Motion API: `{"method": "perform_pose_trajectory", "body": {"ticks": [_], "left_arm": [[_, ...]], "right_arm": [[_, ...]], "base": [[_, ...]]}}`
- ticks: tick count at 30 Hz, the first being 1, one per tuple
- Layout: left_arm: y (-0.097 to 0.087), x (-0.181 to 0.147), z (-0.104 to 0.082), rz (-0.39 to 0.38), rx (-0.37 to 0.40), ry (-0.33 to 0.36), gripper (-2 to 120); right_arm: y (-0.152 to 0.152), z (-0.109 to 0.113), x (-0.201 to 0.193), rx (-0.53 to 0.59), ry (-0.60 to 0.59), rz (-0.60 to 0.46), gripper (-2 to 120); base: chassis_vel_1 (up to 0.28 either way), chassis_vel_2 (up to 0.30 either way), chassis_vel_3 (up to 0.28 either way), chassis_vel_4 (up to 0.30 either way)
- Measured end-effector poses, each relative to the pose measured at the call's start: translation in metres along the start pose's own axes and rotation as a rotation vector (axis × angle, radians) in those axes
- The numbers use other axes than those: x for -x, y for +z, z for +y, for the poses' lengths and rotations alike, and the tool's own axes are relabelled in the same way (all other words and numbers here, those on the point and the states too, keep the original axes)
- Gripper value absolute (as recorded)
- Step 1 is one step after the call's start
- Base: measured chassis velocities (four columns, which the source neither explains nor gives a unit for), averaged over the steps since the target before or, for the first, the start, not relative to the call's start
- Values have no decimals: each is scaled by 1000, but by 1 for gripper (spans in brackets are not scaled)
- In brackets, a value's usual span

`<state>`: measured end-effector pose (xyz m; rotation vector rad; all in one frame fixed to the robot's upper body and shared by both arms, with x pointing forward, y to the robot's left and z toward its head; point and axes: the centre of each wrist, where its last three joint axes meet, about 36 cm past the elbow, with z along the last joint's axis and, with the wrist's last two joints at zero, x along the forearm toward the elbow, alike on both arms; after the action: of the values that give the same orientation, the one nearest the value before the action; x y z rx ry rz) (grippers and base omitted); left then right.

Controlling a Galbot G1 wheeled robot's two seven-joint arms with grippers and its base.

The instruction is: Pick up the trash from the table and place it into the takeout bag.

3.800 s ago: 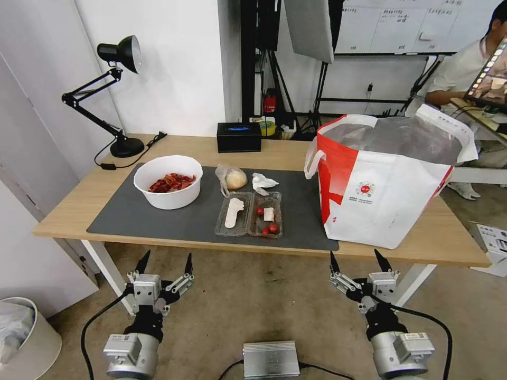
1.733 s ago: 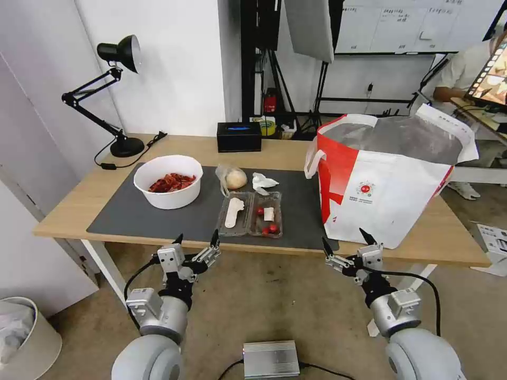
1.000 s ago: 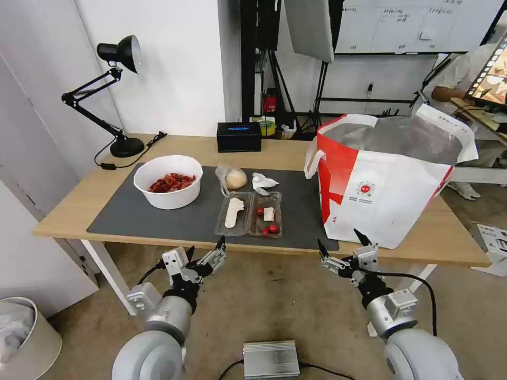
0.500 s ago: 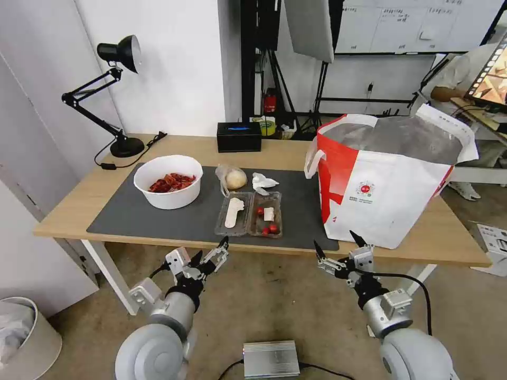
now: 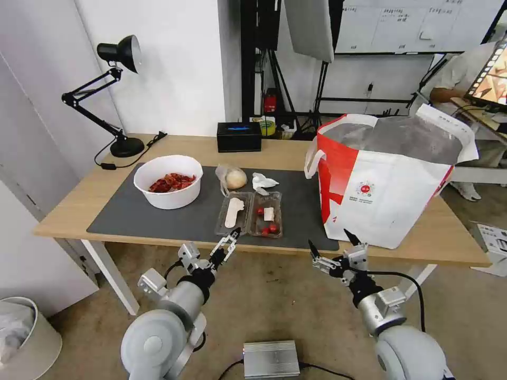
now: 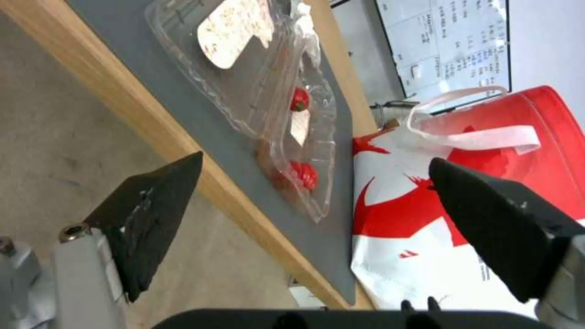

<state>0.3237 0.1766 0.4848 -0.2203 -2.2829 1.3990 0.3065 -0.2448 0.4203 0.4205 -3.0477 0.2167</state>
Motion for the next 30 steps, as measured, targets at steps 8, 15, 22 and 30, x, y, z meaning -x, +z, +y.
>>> {"method": "perform_pose_trajectory", "body": {"ticks": [8, 15, 22, 30], "left_arm": [[-2, 21, 5, 3, -5, -7, 100], [1, 33, 5, 14, -7, -19, 100], [-1, 43, 4, 9, -8, -14, 100], [-1, 54, 4, 13, -6, -15, 100]], "right_arm": [[1, 1, 3, 1, -5, -2, 100], [1, 4, 5, 5, -9, -4, 100], [3, 4, 7, 7, -6, -3, 100], [4, 4, 7, 7, 1, -3, 100]], "base": [[0, 0, 0, 0], [0, 0, 0, 0], [0, 0, 0, 0], [0, 0, 0, 0]]}}
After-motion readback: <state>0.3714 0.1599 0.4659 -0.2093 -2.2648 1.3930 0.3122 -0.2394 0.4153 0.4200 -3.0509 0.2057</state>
